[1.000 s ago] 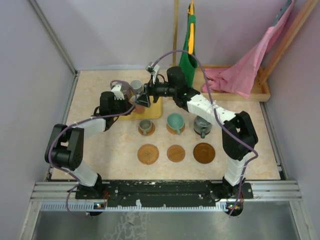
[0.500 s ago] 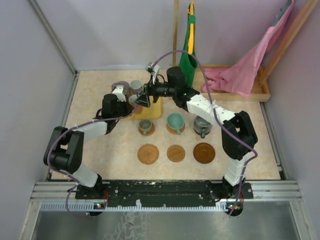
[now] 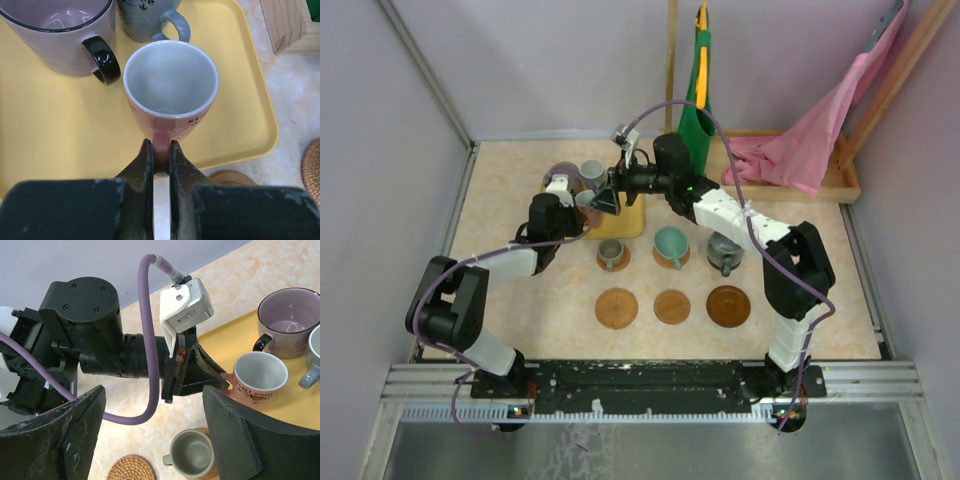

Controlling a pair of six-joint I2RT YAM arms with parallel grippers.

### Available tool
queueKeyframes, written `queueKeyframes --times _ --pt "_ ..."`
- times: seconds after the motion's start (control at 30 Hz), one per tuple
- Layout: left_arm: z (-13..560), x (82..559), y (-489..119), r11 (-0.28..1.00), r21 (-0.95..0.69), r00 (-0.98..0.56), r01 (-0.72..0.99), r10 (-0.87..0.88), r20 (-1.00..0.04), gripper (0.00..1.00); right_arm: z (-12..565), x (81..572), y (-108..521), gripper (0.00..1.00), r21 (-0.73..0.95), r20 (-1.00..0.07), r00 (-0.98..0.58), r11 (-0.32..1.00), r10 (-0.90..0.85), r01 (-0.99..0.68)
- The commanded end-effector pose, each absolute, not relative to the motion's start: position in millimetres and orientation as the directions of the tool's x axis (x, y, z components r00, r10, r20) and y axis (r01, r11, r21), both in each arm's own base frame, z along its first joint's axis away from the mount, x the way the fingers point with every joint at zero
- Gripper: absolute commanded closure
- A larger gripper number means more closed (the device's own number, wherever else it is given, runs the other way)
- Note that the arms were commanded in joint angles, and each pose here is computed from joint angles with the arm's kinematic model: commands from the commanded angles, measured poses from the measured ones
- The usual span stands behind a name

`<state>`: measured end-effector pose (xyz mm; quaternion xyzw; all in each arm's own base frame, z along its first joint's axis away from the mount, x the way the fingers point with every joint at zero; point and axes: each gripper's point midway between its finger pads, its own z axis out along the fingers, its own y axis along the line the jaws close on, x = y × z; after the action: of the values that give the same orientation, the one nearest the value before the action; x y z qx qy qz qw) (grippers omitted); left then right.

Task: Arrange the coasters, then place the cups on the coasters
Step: Adjust the cup on the tray.

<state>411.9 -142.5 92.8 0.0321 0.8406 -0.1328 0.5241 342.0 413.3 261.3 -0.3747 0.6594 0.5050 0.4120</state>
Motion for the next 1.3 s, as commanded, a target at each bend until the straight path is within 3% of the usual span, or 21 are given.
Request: queueKeyframes --times 0.0,0.9,1.1,1.27 --pt "78.2 398.7 -135.4 0.978 -0.158 -0.495 0.137 -0.071 -0.866 0.98 274.1 342.1 418.4 0.22 0.299 -0.949 -0.312 0.178 -0.052 -0.938" --pt "36.9 374.3 -135.4 0.998 -0.065 -0.55 -0.016 -0.063 -0.833 0.95 267.3 340.3 418.7 0.22 0.3 -0.948 -0.313 0.163 -0.06 -0.94" --pt "36.4 374.4 -138.7 0.997 -0.076 -0.562 -0.01 -0.068 -0.825 0.9 266.9 340.7 418.6 0.22 0.299 -0.948 -0.313 0.167 -0.059 -0.939" --pt "34.7 372.3 -140.7 0.996 -0.092 -0.571 -0.01 -0.082 -0.817 0.79 267.9 340.7 417.6 0.22 0.295 -0.949 -0.308 0.169 -0.06 -0.941"
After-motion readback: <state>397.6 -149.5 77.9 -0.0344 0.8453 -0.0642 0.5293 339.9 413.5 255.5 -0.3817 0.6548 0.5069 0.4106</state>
